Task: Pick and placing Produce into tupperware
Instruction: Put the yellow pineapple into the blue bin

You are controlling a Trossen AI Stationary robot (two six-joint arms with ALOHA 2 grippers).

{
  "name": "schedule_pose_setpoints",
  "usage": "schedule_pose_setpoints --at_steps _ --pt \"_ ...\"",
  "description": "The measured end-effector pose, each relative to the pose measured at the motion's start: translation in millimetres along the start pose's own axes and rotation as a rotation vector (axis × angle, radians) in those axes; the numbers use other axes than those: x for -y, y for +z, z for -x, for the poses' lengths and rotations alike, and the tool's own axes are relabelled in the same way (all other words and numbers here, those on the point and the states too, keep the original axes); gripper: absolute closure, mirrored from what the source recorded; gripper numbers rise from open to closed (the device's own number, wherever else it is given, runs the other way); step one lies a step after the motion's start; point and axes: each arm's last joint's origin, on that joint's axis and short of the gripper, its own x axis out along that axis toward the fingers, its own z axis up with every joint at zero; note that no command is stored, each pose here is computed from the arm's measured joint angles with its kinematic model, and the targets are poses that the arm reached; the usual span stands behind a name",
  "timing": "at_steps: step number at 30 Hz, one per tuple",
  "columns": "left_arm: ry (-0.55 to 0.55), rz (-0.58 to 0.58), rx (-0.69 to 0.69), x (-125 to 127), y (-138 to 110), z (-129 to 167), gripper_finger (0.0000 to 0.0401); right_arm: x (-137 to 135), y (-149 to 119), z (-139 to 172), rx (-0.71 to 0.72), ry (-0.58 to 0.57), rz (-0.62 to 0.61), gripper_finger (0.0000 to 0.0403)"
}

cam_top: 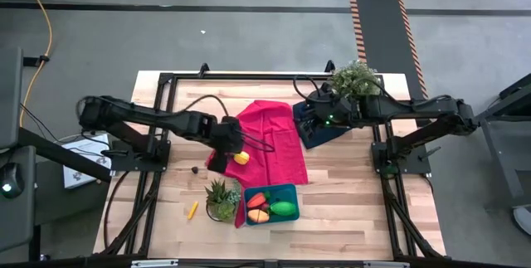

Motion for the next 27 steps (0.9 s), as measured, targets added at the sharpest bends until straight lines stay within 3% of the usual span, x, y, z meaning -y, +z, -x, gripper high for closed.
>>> schedule_pose_setpoints --at_steps 13,27 --pt "-0.045 -0.035 -0.124 3 1 -36 0.0128 7 -8 10 -0.080 -0.031 0.030 0.0160" --pt "-0.068 -0.045 -0.086 1 7 -53 0.0106 15 -6 31 -0.049 -0.021 -0.016 0.0160"
